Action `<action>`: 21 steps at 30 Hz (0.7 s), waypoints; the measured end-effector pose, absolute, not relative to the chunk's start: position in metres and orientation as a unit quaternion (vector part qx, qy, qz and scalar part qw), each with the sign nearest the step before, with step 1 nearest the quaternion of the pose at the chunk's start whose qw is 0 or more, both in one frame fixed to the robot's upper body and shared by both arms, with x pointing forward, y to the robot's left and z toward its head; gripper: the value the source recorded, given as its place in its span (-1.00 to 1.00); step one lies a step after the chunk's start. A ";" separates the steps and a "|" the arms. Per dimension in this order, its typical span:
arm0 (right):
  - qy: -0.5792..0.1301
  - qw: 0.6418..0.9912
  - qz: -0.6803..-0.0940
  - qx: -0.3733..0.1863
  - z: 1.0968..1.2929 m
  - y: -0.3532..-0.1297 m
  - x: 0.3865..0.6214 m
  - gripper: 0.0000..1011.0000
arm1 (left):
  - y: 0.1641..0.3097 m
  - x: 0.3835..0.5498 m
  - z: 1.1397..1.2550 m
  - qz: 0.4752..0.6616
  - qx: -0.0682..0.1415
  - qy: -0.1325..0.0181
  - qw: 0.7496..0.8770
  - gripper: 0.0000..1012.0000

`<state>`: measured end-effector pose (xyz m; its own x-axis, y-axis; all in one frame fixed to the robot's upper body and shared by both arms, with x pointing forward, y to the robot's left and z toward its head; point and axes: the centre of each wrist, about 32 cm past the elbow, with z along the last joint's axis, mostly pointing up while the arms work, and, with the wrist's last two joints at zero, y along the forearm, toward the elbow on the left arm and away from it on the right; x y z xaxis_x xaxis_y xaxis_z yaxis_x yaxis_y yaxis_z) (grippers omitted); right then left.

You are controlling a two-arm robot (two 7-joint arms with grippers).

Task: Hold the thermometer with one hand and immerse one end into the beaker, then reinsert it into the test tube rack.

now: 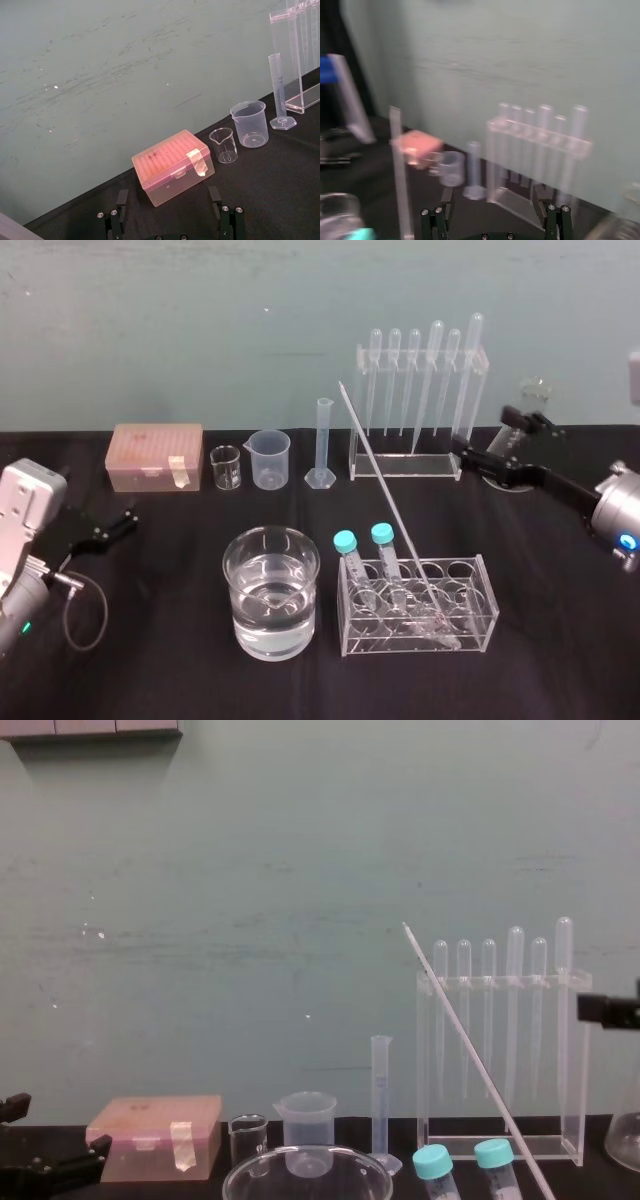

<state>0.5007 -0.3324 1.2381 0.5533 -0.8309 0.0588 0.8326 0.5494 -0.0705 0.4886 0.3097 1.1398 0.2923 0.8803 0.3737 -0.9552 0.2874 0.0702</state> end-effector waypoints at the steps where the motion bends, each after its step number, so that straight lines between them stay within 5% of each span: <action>1: -0.001 0.891 -0.453 -0.043 1.246 -0.331 0.500 0.98 | 0.310 0.489 1.140 0.580 0.141 -0.132 0.791 0.99; 10: 0.013 0.934 -0.356 -0.038 1.268 -0.313 0.505 0.98 | 0.310 0.489 1.140 0.580 0.141 -0.132 0.791 0.99; 21: 0.006 0.943 -0.325 -0.074 1.260 -0.280 0.531 0.98 | 0.310 0.489 1.140 0.580 0.142 -0.132 0.791 0.99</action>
<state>0.5307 -0.2796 1.2598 0.7888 -0.6135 0.0370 0.6118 0.7778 -0.1439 0.4886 0.3097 1.1398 0.2923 0.8803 0.3738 -0.9552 0.2874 0.0703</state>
